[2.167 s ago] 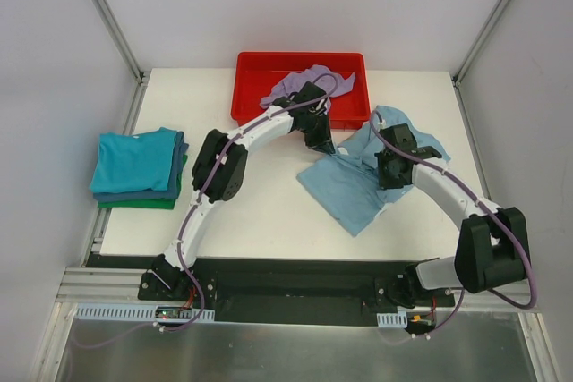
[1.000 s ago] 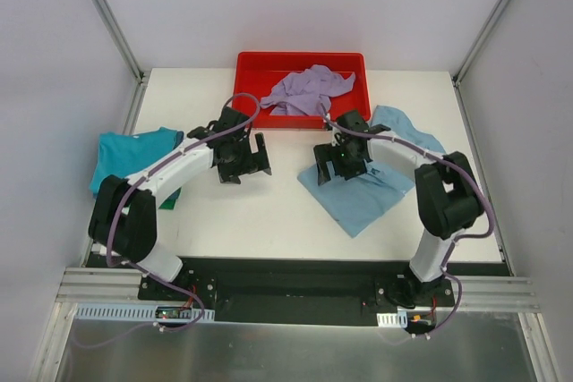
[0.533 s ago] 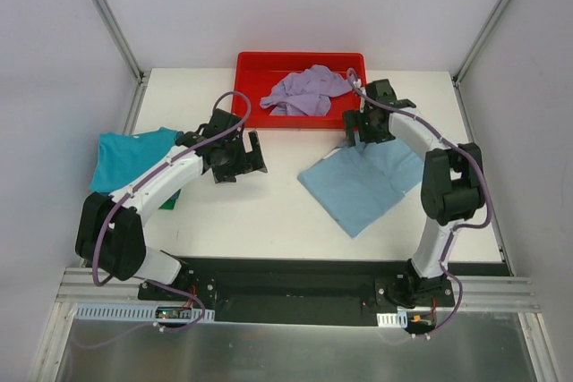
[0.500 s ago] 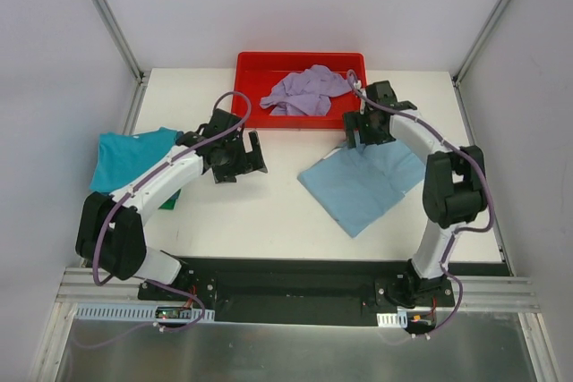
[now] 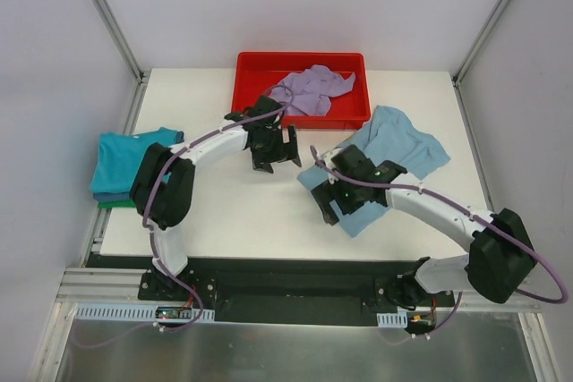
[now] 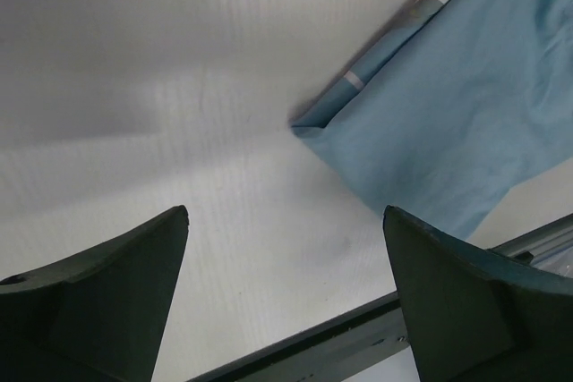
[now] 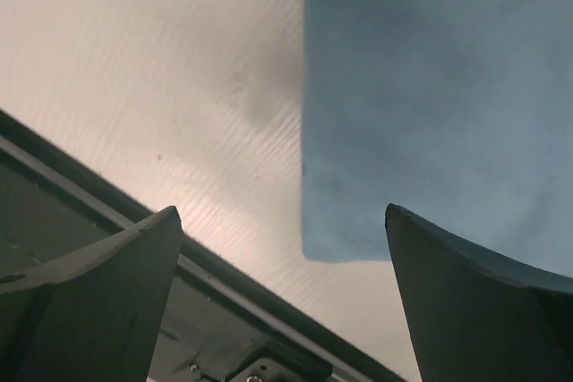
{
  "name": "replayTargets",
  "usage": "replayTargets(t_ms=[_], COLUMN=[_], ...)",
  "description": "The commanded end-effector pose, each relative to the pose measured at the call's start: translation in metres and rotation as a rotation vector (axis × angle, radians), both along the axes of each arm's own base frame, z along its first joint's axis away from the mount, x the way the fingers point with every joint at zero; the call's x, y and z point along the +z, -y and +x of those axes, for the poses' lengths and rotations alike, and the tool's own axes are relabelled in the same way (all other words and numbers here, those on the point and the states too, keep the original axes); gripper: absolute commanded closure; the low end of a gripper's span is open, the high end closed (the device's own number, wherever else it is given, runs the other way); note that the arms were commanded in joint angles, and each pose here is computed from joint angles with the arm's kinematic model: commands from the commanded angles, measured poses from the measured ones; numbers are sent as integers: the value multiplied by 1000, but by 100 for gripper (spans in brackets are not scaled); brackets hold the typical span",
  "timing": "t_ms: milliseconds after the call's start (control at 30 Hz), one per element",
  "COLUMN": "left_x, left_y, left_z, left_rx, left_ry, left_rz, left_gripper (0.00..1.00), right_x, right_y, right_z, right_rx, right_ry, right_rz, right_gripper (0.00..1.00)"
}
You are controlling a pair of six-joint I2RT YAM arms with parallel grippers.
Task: Fold and stack the t-shirts
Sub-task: Fold the folded rectangular tshirt in 1/3 of the way, then grab one side of the 2/3 rectangular tshirt with both arms
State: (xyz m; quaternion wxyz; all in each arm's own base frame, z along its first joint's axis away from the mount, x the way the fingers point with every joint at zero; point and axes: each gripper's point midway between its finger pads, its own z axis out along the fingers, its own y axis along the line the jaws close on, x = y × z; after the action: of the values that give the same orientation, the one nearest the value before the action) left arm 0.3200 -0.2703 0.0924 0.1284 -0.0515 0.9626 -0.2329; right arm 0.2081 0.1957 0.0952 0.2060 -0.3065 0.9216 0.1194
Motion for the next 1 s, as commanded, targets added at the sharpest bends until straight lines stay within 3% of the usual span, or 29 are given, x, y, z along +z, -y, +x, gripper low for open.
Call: replayTargets(t_ms=[0,133,367,533,667,833,967], left_x=[-1,-20,-54,-69,-76,-84,-92], left_y=[46,62,58,56,58,59,58], left_z=[0,-2,-4,-7,-9,-11,-13], left_rx=[-117,-140,-103,-97,-94,-96,-97], left_ry=[-2,-58,-118,-146,-170,-195,-207], left_rz=[-39,-44,16,39,38,39,51], left_gripper=[12,21,42,49,63,75,95], right_x=[-25,-35,-52,-66,-74,-85,-91], right_y=[9,5,6,13,16,32,34], right_z=[-50,-59,-63,-66,-65,-66,-69], right_rx=[44,69,26,4,-21,-91,-138], right_ry=[-145,-177,-200,-214,-225,-237,-250], right_rz=[-72,-77,-138,-177,-205,-304,-307], right_gripper=[2,1,12,19,23,44,59])
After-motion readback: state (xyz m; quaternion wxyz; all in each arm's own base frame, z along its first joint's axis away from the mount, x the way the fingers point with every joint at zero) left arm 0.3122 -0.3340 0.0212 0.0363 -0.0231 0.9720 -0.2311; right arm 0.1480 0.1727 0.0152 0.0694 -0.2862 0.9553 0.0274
